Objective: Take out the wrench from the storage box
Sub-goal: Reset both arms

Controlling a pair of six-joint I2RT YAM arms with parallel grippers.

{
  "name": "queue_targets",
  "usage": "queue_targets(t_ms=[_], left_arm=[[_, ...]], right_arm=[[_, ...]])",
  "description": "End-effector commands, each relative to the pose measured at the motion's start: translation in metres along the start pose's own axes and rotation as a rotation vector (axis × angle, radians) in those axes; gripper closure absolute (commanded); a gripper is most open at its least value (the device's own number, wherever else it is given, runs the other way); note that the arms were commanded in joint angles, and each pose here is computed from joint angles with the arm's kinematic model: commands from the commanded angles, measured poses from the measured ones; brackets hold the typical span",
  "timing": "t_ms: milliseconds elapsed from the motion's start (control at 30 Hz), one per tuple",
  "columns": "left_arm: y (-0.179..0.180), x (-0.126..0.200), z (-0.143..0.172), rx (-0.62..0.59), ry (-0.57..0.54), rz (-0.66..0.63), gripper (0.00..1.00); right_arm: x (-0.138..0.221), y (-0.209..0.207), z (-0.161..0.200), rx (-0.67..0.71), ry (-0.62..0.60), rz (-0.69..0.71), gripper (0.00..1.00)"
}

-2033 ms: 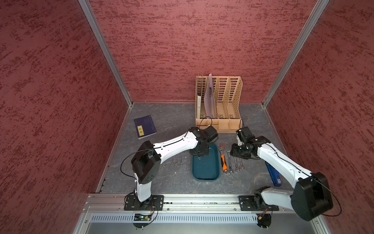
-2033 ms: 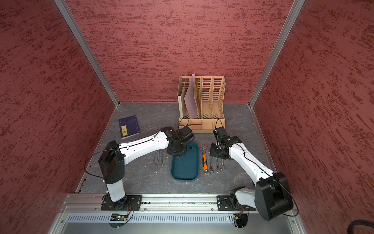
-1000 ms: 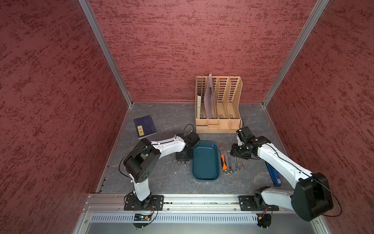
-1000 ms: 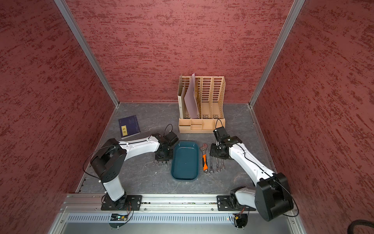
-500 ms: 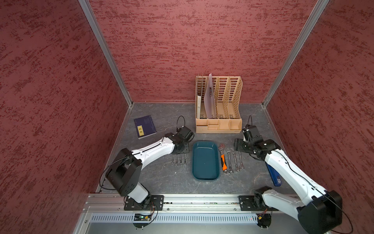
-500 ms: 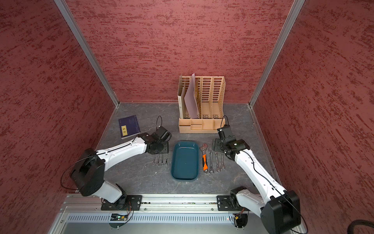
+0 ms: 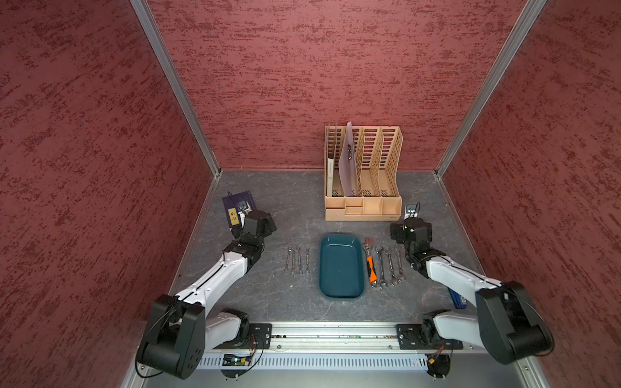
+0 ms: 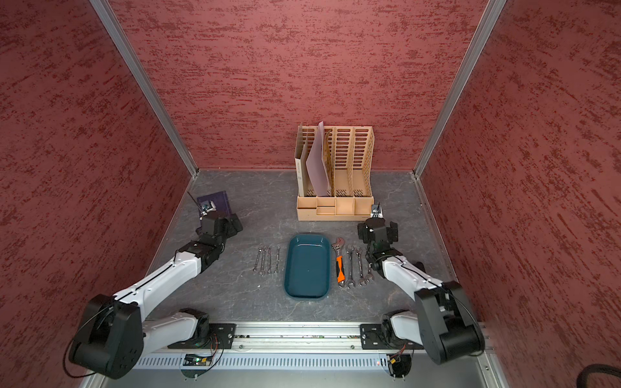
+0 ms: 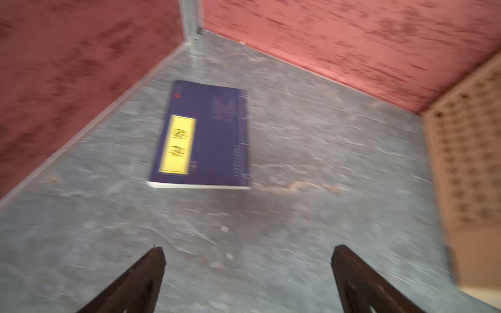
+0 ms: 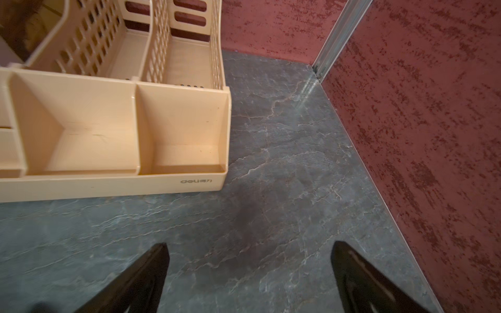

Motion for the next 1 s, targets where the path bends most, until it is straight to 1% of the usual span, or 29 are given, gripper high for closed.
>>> queue_targets(t_ms=[0, 33, 100, 133, 167, 200, 233, 367, 400, 433, 467, 500, 533, 567, 600, 633, 733, 767, 800, 900, 967], left_arm=[[0.013, -0.001, -0.029, 0.005, -0.178, -0.021, 0.0], [0.017, 0.0, -0.031, -0.006, -0.206, -0.032, 0.0], [0.025, -0.003, -0.031, -0.048, -0.249, -0.048, 0.0], [0.03, -0.006, -0.029, -0.065, -0.254, -0.055, 0.0], [0.034, -0.009, -0.026, -0.074, -0.248, -0.058, 0.0], [0.039, -0.014, -0.023, -0.07, -0.24, -0.06, 0.0], [0.043, -0.017, -0.02, -0.057, -0.242, -0.046, 0.0], [0.051, -0.021, -0.009, 0.021, -0.335, 0.111, 0.0], [0.048, -0.02, -0.009, 0.008, -0.356, 0.161, 0.0], [0.046, -0.021, -0.008, -0.009, -0.376, 0.183, 0.0], [0.045, -0.024, -0.004, -0.017, -0.379, 0.195, 0.0], [0.045, -0.029, -0.002, -0.017, -0.388, 0.204, 0.0], [0.043, -0.032, -0.001, -0.028, -0.39, 0.225, 0.0], [0.04, -0.034, -0.001, -0.036, -0.361, 0.236, 0.0], [0.039, -0.037, -0.002, -0.039, -0.336, 0.231, 0.0], [0.038, -0.039, -0.002, -0.046, -0.341, 0.237, 0.0], [0.029, -0.049, 0.005, -0.086, -0.305, 0.293, 0.0], [0.025, -0.052, 0.006, -0.105, -0.31, 0.321, 0.0], [0.021, -0.053, 0.007, -0.125, -0.28, 0.346, 0.0], [0.012, -0.06, 0.005, -0.165, -0.232, 0.345, 0.0], [0.009, -0.06, 0.005, -0.178, -0.243, 0.342, 0.0]], right_arm=[[-0.016, -0.012, -0.029, -0.087, -0.183, 0.039, 0.02], [-0.02, -0.014, -0.029, -0.103, -0.149, 0.043, 0.02], [-0.024, -0.015, -0.031, -0.155, -0.166, -0.015, 0.02], [-0.026, -0.016, -0.03, -0.186, -0.195, -0.049, 0.02], [-0.03, -0.013, -0.022, -0.182, -0.186, -0.099, 0.02], [-0.033, -0.012, -0.02, -0.188, -0.2, -0.124, 0.02], [-0.032, -0.012, -0.019, -0.189, -0.187, -0.134, 0.02], [-0.029, -0.007, -0.016, -0.176, -0.218, -0.203, 0.02], [-0.028, -0.005, -0.014, -0.169, -0.228, -0.221, 0.02], [-0.028, -0.004, -0.007, -0.166, -0.231, -0.233, 0.02], [-0.028, -0.004, -0.007, -0.168, -0.27, -0.237, 0.02], [-0.026, -0.004, -0.005, -0.166, -0.246, -0.235, 0.01], [-0.028, -0.004, -0.006, -0.17, -0.246, -0.232, 0.02], [-0.027, -0.005, -0.006, -0.171, -0.262, -0.228, 0.02], [-0.027, -0.005, -0.005, -0.168, -0.247, -0.232, 0.02], [-0.028, -0.005, -0.006, -0.171, -0.258, -0.231, 0.02], [-0.027, -0.005, -0.006, -0.17, -0.259, -0.229, 0.02], [-0.027, -0.005, -0.006, -0.169, -0.253, -0.23, 0.02], [-0.027, -0.005, -0.006, -0.171, -0.26, -0.229, 0.02], [-0.027, -0.005, -0.006, -0.169, -0.255, -0.23, 0.02], [-0.027, -0.005, -0.006, -0.169, -0.257, -0.23, 0.02]])
Point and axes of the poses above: each gripper's point midway between its finger pads, its own x axis back along the fingers, its own y axis along the line the jaws close on, z = x × y, the point moved 6 cm from there along x, back along the fingers, and after that the axes turned 1 degree about x, right-handed, at the moved point
